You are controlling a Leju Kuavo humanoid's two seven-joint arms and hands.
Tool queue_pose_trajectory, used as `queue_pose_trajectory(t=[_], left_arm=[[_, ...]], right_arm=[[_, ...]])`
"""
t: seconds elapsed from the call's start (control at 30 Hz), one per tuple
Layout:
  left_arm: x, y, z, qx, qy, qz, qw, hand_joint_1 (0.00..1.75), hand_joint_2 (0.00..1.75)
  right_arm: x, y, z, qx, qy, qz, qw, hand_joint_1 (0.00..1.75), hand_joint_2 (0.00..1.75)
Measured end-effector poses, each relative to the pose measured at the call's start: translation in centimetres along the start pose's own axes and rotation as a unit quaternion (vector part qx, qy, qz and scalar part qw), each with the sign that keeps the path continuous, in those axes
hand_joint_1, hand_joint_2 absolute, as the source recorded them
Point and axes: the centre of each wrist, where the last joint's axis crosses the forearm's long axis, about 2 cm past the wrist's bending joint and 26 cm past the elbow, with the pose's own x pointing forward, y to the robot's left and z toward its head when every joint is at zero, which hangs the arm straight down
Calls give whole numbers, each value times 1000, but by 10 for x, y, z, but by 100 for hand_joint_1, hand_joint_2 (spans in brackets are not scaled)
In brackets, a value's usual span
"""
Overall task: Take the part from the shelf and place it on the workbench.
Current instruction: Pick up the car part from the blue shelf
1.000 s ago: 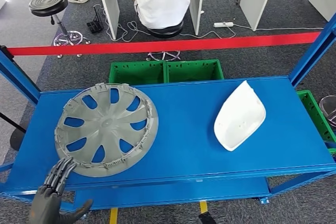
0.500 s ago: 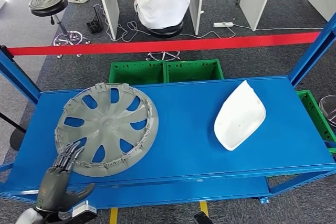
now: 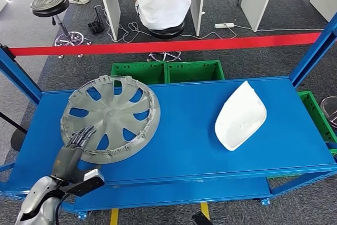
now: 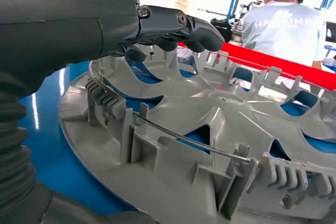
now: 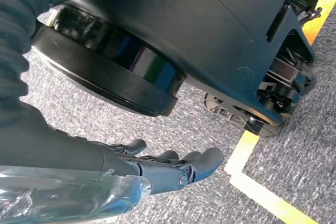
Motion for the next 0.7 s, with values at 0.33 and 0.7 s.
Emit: queue_pose_trajectory(t=[0.33, 0.7], left_arm=[[1, -5, -23, -36, -10, -1, 999, 175, 175], [5, -5, -26, -38, -19, -2, 999, 175, 175]], right_arm=[[2, -1, 0, 1, 4, 5, 1000, 0, 175], [2, -1, -1, 1, 6, 5, 1000, 0, 175]])
